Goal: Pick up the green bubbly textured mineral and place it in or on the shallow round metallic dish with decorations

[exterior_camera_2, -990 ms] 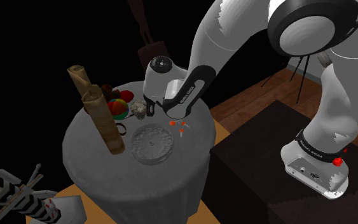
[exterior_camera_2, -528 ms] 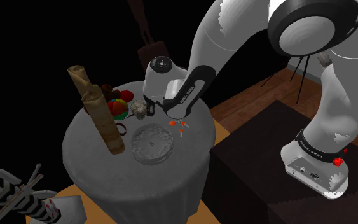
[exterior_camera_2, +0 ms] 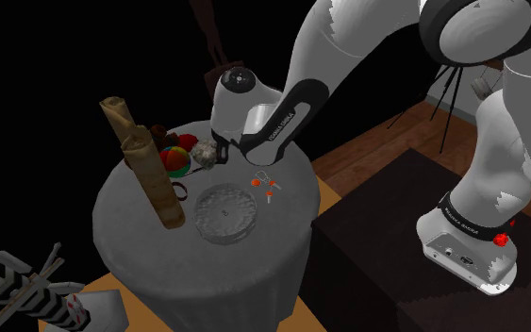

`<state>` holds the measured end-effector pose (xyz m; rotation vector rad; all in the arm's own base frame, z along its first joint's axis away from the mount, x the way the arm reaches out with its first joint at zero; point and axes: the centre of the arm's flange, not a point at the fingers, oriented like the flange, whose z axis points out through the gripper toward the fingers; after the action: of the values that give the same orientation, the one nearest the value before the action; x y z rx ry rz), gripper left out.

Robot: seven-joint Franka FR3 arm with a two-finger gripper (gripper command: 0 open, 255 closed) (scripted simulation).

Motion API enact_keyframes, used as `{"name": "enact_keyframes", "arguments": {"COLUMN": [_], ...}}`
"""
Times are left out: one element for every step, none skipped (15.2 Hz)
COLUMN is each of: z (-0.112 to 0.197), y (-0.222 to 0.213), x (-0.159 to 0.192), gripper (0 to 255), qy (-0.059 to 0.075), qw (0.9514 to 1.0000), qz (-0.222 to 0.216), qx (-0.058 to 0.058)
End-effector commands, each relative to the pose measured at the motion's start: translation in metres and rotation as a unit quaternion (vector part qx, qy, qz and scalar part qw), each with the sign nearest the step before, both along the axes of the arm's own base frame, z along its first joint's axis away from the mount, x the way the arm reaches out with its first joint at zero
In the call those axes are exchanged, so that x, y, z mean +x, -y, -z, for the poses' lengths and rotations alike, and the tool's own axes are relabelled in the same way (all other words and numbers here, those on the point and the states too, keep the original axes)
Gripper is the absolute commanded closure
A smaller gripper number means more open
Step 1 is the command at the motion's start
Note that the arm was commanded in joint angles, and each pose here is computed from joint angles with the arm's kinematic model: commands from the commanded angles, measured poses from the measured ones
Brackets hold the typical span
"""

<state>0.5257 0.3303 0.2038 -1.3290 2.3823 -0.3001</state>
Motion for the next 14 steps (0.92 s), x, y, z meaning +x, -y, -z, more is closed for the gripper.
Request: {"name": "enact_keyframes", "arguments": {"z": [-0.012,-0.017,-0.023,-0.028,-0.033,-0.039,-0.044,-0.049,-0.054,-0.060,-0.065,-0.070,-0.075,-0.081], "y": [-0.002,-0.002,-0.002,-0.002,-0.002,-0.002,-0.002,-0.002,-0.002,-0.002,-0.002,-0.002,-0.002,-0.002], "x": [0.000,0.000,0.000,0.000,0.000,0.000,0.000,0.000,0.000,0.000,0.000,0.000,0.000,0.000], "gripper": [255,255,255,255,255,255,255,255,255,255,255,255,255,255], "qy": [0.000,0.000,0.000,0.000,0.000,0.000,0.000,0.000,0.000,0.000,0.000,0.000,0.000,0.000], "qw": [1.0000,1.0000,1.0000,1.0000,1.0000,1.0000,1.0000,1.0000,1.0000,1.0000,1.0000,1.0000,1.0000,1.0000], "qz": [0.000,0.000,0.000,0.000,0.000,0.000,0.000,0.000,0.000,0.000,0.000,0.000,0.000,0.000], "qx": [0.000,0.000,0.000,0.000,0.000,0.000,0.000,0.000,0.000,0.000,0.000,0.000,0.000,0.000]}}
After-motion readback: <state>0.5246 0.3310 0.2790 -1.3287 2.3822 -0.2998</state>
